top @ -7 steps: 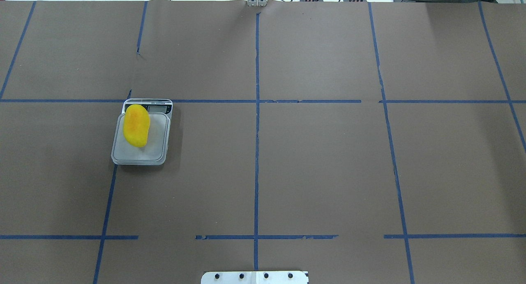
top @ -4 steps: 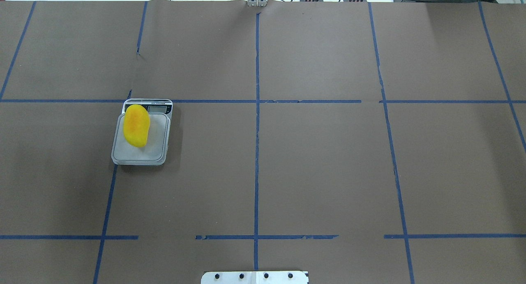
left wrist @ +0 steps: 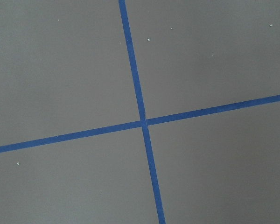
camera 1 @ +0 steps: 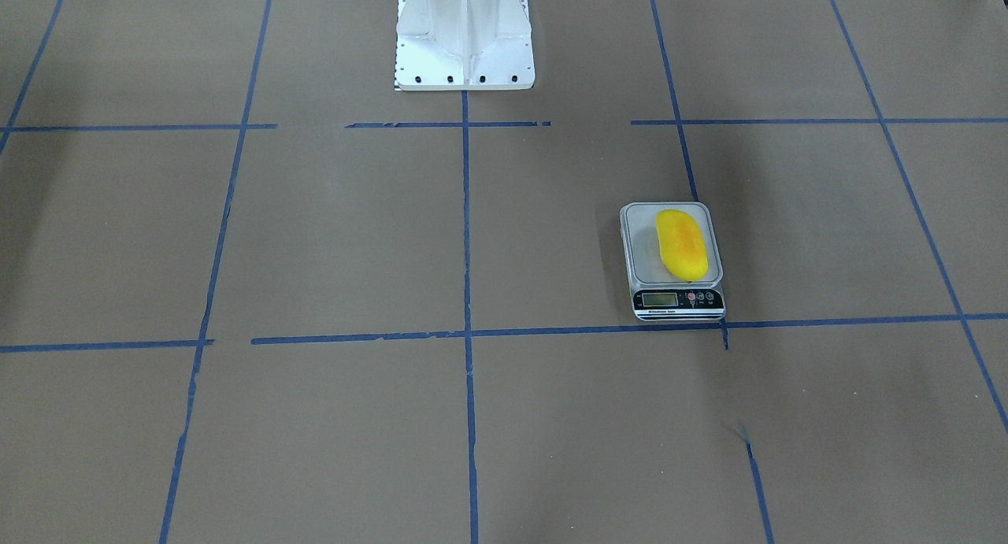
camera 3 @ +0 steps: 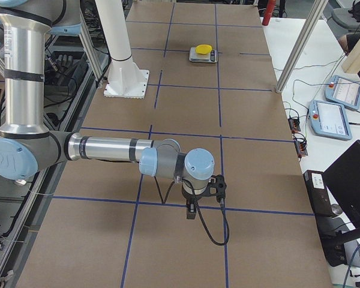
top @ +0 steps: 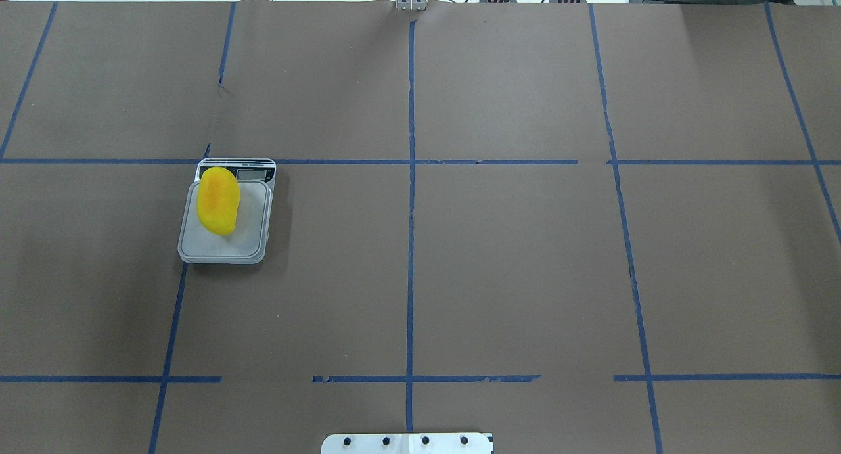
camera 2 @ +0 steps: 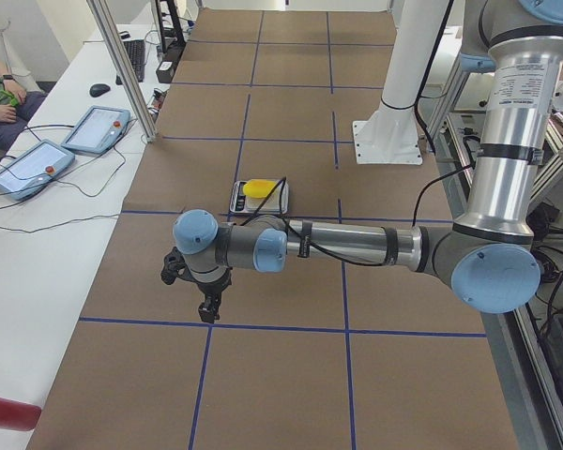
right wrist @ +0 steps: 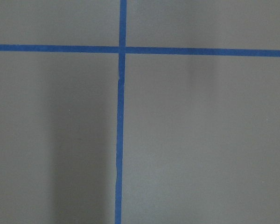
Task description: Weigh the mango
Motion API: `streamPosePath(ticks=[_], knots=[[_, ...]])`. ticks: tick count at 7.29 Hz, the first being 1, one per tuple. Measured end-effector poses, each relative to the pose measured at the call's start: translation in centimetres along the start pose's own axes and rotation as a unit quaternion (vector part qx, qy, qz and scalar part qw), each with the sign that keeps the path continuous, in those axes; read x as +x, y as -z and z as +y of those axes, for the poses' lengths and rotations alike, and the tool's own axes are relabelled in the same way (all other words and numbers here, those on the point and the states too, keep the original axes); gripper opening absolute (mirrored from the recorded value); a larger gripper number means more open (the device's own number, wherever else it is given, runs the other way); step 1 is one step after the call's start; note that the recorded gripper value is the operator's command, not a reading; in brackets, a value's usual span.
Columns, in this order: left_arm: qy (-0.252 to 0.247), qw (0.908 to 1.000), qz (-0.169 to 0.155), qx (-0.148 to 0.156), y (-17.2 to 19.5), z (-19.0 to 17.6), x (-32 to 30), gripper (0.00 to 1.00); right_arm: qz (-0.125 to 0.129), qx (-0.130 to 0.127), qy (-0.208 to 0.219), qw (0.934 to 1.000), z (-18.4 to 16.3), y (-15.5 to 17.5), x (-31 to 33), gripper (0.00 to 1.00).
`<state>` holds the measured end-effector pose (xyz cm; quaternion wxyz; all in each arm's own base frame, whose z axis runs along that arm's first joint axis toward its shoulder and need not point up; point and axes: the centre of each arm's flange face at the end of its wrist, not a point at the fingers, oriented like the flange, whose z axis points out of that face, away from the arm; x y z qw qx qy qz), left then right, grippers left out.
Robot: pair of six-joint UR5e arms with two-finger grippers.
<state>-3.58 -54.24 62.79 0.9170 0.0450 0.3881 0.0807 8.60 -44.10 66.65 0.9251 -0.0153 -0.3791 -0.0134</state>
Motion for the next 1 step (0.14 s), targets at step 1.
streamPosePath(ticks=[1], knots=[[0.001, 1.0000, 0.000, 0.000, 0.00, 0.06, -0.06, 1.00, 0.000, 0.000, 0.000, 1.0000, -0.02, 0.01, -0.01, 1.00]])
